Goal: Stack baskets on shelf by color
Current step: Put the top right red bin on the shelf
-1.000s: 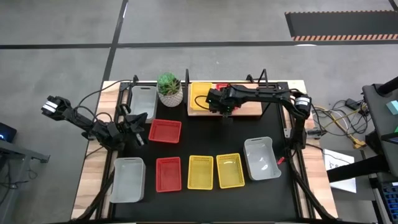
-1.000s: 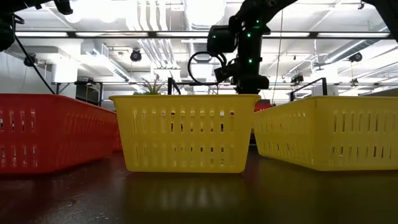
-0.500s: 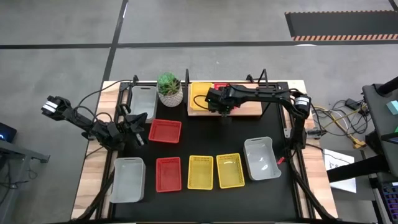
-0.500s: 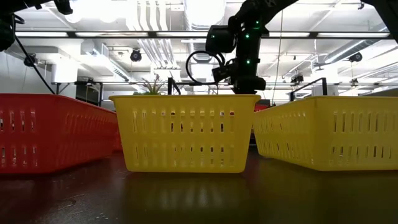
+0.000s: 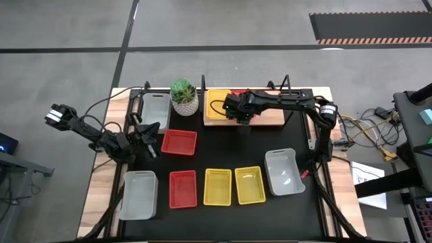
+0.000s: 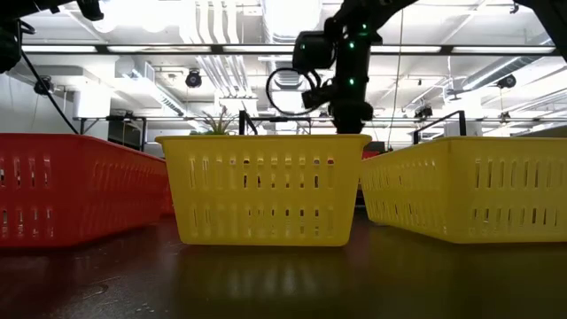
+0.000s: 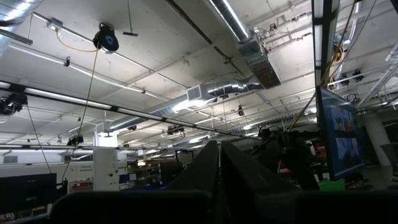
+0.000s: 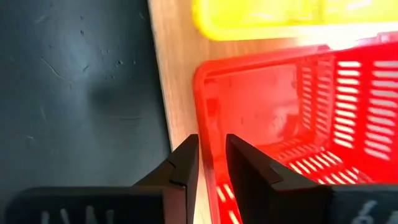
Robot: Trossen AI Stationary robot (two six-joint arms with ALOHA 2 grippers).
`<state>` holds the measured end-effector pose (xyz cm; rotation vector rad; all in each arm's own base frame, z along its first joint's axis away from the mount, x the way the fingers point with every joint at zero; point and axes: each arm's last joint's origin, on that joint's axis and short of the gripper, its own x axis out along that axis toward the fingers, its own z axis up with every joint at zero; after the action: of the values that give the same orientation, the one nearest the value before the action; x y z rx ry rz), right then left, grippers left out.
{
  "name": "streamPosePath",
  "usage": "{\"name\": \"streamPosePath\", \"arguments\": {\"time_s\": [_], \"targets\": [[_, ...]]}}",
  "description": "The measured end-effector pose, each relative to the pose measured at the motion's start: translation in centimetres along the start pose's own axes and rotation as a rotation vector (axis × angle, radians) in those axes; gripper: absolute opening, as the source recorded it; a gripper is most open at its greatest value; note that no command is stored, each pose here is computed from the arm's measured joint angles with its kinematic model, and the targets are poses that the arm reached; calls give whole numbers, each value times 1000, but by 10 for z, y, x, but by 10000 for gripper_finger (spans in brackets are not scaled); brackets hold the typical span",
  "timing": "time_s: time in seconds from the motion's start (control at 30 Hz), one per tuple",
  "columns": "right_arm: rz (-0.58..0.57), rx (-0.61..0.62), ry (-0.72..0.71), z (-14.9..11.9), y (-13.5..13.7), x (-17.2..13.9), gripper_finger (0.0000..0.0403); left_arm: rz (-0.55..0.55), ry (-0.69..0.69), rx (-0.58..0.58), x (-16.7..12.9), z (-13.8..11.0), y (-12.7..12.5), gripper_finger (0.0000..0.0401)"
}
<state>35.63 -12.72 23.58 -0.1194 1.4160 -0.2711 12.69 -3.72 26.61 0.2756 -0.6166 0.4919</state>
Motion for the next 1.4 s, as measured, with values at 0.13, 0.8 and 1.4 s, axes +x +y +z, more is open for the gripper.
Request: {"name": "streamPosePath", "arguments": {"time_s": [0.13,0.8,1.4], "targets": [[0,26,0,3,-6,-22,71,0,0,0,0,0,0,2],[-72,177,-92,-6,-74,-27,13,1,0,-6,0,0,0,2],[-56,335,-127,-33,-109,22,9,1,1,-5,0,0,0,2]]}}
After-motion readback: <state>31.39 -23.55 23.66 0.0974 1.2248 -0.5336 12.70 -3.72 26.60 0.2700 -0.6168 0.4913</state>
